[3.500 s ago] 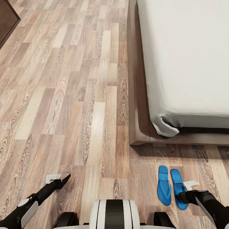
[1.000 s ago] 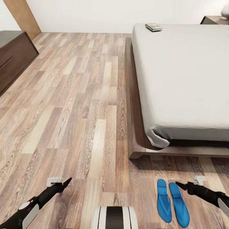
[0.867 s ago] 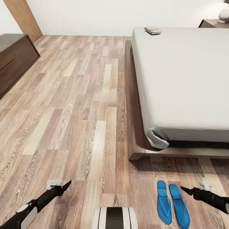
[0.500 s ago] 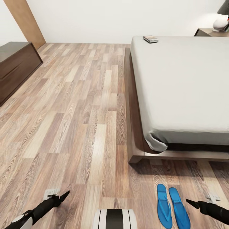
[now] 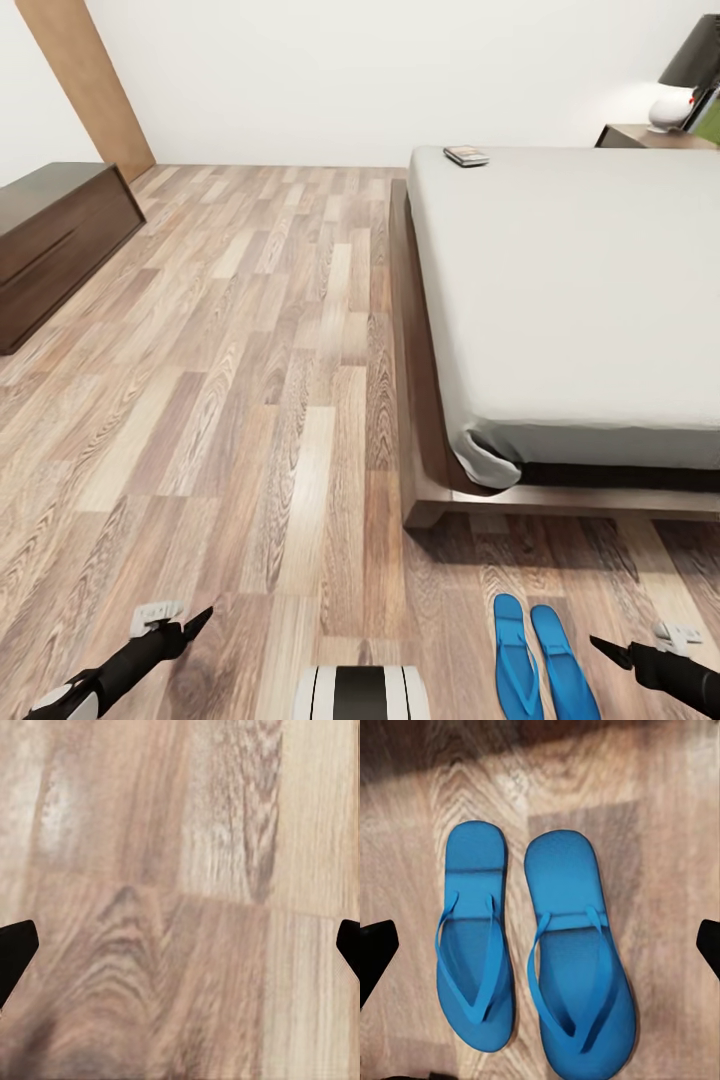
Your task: In the bedroom, move the book from the bed onto either nightstand, and place the two sandals side by side next to the bed.
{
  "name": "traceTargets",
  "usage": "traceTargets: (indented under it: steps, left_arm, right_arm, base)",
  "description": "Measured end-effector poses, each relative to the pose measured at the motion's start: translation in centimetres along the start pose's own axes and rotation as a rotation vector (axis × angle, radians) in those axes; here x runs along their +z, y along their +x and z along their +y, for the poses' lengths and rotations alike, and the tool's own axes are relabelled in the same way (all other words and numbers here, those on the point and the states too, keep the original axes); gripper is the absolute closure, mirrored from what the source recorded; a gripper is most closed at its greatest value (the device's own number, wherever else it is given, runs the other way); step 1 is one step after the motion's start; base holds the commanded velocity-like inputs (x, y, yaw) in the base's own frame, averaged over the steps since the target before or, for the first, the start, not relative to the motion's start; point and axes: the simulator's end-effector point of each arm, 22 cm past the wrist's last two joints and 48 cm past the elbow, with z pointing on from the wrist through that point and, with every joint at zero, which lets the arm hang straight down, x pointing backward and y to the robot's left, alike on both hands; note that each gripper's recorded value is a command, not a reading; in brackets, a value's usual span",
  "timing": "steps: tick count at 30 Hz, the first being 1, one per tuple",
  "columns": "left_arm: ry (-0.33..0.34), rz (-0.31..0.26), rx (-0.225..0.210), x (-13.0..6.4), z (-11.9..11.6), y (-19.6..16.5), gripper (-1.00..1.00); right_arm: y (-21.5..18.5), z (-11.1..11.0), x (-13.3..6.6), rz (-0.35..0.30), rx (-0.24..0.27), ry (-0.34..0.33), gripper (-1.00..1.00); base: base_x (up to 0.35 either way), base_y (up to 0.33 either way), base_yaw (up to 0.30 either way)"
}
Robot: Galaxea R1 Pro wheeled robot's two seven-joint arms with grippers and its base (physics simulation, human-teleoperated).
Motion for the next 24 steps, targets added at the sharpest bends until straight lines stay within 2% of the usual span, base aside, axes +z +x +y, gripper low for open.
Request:
traceTargets:
  steps: [24]
  left_arm:
    - [0.015, -0.078, 0.014, -1.4, -1.4, -3.9, -1.00]
  right_arm:
    - [-3.1, 0.6, -2.4, -0.108, -0.041, 0.006, -1.00]
  base:
    - [0.000, 0.000, 0.000]
